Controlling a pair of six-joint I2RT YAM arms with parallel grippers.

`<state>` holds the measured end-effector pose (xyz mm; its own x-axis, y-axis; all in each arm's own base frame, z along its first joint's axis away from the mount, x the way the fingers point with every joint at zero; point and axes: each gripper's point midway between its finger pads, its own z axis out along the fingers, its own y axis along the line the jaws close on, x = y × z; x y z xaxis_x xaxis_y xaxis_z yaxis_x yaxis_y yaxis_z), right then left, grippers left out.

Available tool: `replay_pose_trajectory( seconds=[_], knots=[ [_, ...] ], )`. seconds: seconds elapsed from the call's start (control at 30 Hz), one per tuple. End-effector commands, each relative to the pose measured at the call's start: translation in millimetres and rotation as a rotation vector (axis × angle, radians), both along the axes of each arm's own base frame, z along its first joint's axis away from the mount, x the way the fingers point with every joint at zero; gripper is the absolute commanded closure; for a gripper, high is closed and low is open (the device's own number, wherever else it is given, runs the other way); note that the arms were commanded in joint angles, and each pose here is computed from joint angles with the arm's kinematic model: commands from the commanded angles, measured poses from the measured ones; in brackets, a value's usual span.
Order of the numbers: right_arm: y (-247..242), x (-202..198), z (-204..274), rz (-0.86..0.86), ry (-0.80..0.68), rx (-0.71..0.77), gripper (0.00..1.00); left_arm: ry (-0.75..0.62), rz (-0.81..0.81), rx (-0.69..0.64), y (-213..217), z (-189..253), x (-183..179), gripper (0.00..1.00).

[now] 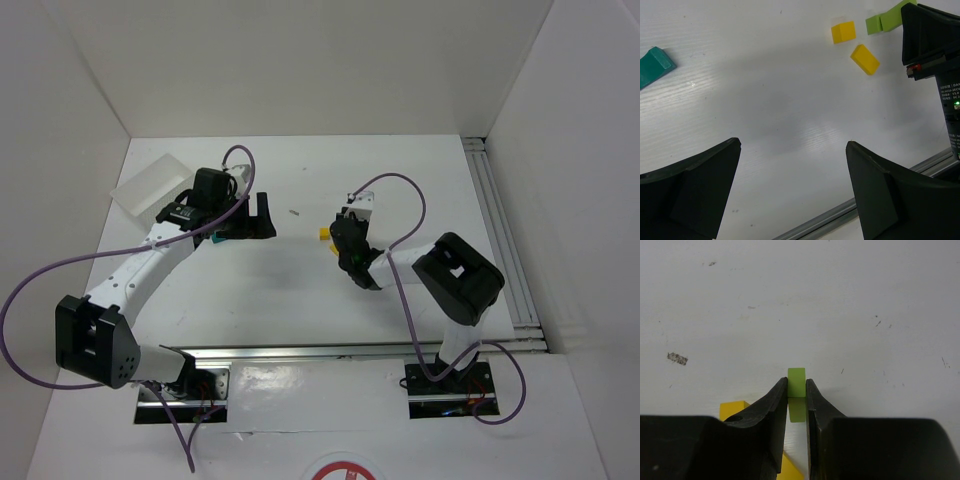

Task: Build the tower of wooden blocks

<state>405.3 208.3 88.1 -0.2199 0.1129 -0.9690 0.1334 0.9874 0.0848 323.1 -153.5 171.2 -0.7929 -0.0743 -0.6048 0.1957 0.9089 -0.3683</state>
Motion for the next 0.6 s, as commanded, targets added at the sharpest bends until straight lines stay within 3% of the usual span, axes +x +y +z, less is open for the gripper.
replay_pose_trajectory(
  seconds=[0.0, 0.2, 0.57],
  knots=[
    [-3, 8, 21, -0.015, -0.073, 0.031, 0.99, -0.031, -0.004, 0.004, 1, 4, 7, 0.0],
    [3, 10, 44, 0.036, -0.144, 0.049, 0.99, -0.031, -0.004, 0.004, 1, 4, 7, 0.0],
    [-9, 6, 29, 0.027, -0.13, 0.039, 0.99, -0.023, -0.004, 0.007, 1, 1, 8, 0.0]
  ],
)
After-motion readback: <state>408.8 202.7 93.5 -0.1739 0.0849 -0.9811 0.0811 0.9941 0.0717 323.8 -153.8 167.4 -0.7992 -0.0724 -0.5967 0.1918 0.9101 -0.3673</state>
